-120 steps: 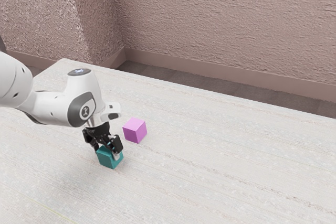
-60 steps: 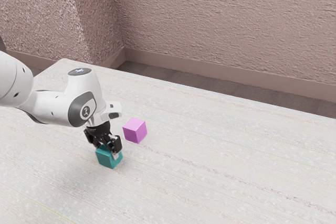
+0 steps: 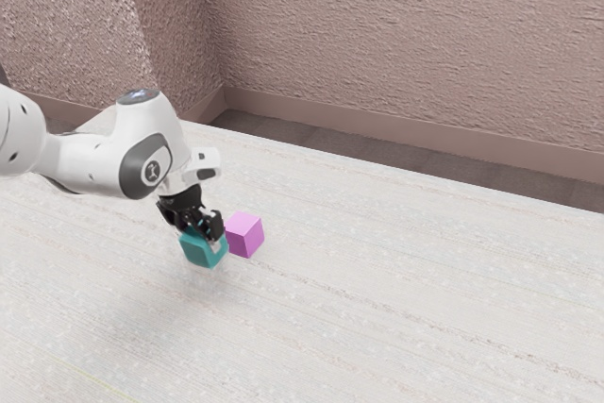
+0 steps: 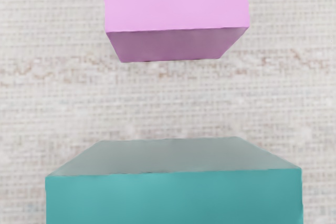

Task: Pick up the blue block with one arm, and put the blue block on the pink block with one arm

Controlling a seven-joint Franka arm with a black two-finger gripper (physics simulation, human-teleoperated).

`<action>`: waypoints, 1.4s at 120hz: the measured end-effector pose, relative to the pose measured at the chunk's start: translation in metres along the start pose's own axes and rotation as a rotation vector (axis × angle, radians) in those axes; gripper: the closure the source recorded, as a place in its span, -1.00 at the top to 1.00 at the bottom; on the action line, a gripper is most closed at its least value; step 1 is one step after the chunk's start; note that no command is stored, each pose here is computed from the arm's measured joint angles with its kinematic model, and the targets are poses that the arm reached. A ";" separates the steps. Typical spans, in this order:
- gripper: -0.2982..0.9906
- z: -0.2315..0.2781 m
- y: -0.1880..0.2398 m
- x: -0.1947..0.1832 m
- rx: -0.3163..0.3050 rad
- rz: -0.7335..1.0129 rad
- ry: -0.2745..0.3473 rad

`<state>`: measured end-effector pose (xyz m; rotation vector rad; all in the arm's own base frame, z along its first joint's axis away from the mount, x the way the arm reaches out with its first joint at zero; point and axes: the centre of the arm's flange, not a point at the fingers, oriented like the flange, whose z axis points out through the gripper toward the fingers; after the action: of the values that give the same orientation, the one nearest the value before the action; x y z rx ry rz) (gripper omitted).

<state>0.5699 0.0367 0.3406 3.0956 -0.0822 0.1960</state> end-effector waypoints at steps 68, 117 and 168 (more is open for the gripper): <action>-0.01 0.000 -0.007 0.074 -0.034 -0.062 -0.076; -0.01 0.005 -0.004 0.095 0.011 -0.042 -0.132; -0.01 0.014 0.009 0.093 0.005 -0.003 -0.167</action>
<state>0.6634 0.0224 0.3387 3.1106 -0.0815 -0.0623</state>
